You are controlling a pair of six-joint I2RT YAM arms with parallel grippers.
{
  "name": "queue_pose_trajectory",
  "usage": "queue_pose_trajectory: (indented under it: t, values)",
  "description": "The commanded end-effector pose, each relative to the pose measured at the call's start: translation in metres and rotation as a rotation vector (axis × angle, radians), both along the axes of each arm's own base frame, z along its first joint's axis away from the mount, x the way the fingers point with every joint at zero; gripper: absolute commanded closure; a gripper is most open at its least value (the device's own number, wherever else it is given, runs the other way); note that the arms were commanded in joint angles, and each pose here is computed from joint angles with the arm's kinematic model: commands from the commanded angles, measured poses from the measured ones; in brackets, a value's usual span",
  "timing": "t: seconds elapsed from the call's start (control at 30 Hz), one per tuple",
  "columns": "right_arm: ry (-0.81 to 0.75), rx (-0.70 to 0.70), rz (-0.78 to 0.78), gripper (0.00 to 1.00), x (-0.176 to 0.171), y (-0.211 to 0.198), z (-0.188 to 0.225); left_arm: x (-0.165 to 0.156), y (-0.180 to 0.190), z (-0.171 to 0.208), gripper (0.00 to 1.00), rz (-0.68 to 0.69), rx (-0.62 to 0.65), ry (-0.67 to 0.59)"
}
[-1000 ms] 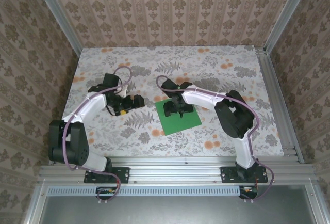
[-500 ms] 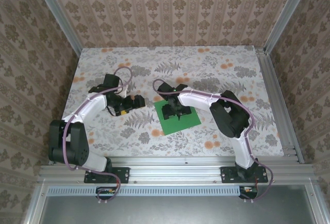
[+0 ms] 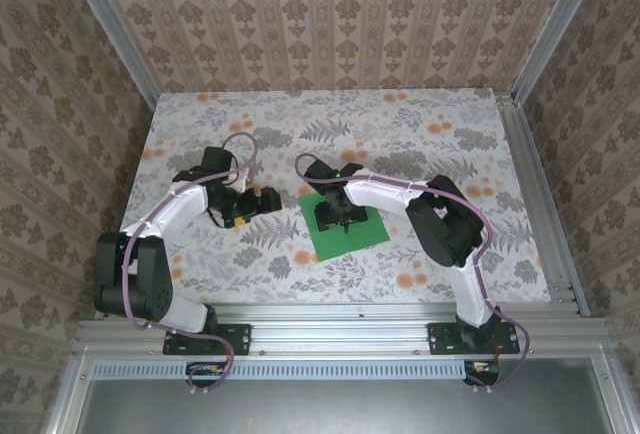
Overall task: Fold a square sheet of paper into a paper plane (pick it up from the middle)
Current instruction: Fold the square sheet of paper in half at the center of the table.
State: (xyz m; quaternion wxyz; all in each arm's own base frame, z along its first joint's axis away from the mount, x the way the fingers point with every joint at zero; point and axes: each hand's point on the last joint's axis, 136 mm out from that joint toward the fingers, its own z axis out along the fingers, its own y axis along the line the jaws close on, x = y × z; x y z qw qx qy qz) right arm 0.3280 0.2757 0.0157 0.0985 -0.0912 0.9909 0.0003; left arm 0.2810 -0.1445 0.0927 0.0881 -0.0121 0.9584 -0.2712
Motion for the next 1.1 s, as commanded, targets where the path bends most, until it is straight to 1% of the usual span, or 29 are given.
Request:
queue_pose_trajectory:
  t: [0.0, 0.23, 0.43, 0.53, 0.6, 0.73, 0.87, 0.97, 1.07]
  values:
    - [0.069, -0.071, -0.004, 0.22, -0.013, -0.017, -0.033, -0.007, -0.002, -0.006, 0.00, -0.013, -0.003, 0.022]
    - [0.055, -0.060, -0.001, 0.26, -0.013, -0.019, -0.029, -0.008, -0.002, -0.009, 0.00, -0.012, 0.000, 0.033]
    - [0.006, -0.027, 0.008, 0.38, -0.005, -0.013, -0.008, -0.005, -0.007, -0.010, 0.00, -0.021, 0.005, 0.038]
    - [-0.025, -0.019, 0.007, 0.47, -0.001, -0.013, 0.003, -0.004, -0.009, -0.009, 0.00, -0.026, 0.010, 0.038]
    - [-0.046, -0.012, 0.008, 0.49, 0.002, -0.013, 0.012, -0.004, -0.010, -0.009, 0.00, -0.029, 0.013, 0.036]
    - [-0.077, 0.020, 0.011, 0.58, 0.005, -0.009, 0.027, -0.003, -0.011, -0.007, 0.00, -0.031, 0.012, 0.033]
    - [-0.089, 0.057, 0.011, 0.65, 0.005, -0.004, 0.038, -0.002, -0.011, -0.003, 0.00, -0.031, 0.016, 0.024]
    - [-0.104, 0.098, 0.011, 0.71, 0.005, 0.001, 0.051, -0.001, -0.008, 0.006, 0.00, -0.029, 0.028, 0.002]
    - [-0.113, 0.186, 0.013, 0.73, 0.003, 0.013, 0.071, 0.001, -0.004, 0.021, 0.00, -0.016, 0.029, -0.026]
